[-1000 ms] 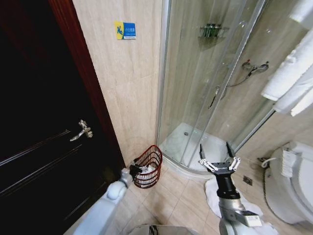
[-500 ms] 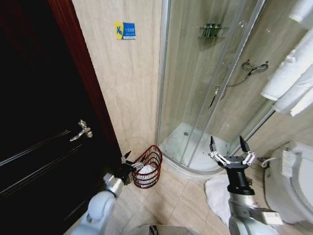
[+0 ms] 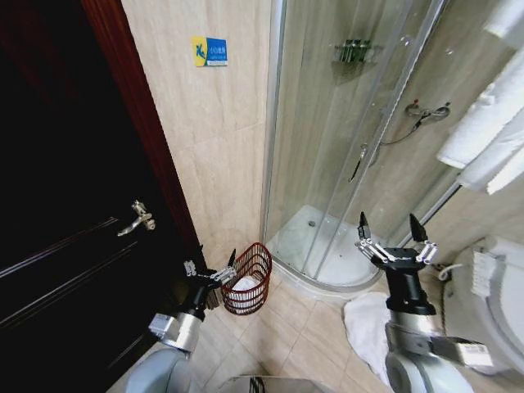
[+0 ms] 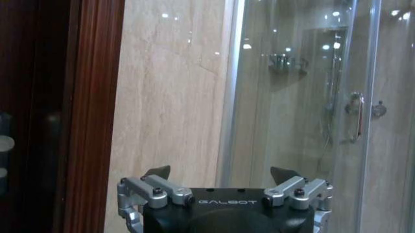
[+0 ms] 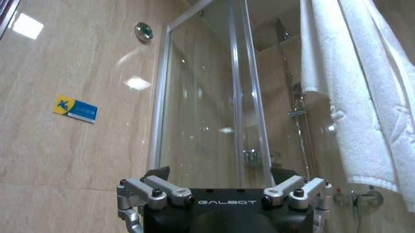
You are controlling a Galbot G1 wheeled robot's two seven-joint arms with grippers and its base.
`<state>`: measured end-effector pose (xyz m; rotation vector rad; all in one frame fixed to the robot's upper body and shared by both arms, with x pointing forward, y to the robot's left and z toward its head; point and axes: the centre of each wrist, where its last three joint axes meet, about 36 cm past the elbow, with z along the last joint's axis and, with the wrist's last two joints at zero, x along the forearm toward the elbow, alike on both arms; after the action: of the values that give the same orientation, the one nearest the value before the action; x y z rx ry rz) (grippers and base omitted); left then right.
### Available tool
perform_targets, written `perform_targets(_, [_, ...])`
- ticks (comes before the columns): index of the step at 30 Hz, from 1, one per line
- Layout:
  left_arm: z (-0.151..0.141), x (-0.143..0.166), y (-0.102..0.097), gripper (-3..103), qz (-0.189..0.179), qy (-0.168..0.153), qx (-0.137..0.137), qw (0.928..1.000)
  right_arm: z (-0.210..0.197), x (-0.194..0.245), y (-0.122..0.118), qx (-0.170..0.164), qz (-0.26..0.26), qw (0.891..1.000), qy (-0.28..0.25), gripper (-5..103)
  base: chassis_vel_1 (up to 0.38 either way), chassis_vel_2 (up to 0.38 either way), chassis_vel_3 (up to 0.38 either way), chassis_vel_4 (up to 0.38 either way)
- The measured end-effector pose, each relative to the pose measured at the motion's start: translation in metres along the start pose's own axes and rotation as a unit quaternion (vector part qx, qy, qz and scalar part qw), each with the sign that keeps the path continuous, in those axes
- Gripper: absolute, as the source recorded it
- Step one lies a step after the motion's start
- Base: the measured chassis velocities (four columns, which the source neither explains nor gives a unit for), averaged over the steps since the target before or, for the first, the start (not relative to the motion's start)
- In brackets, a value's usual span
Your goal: Discard the used towel into the hamper.
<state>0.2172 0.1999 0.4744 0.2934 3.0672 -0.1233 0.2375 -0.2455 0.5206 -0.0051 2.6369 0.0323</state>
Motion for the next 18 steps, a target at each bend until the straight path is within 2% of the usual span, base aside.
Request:
perform_targets(12, [0.004,0.003,-0.001,100,0.010,0.005,-0.007,0.9999,-0.001,-0.001,-0.008,-0.017,0.002,1.000,-0.009,100,0.000,0.000,0.000,0.000])
perform_targets(18, [0.004,0.002,-0.001,100,0.011,0.005,-0.006,0.9999,-0.006,-0.001,-0.026,0.005,0.013,1.000,-0.017,100,0.000,0.000,0.000,0.000])
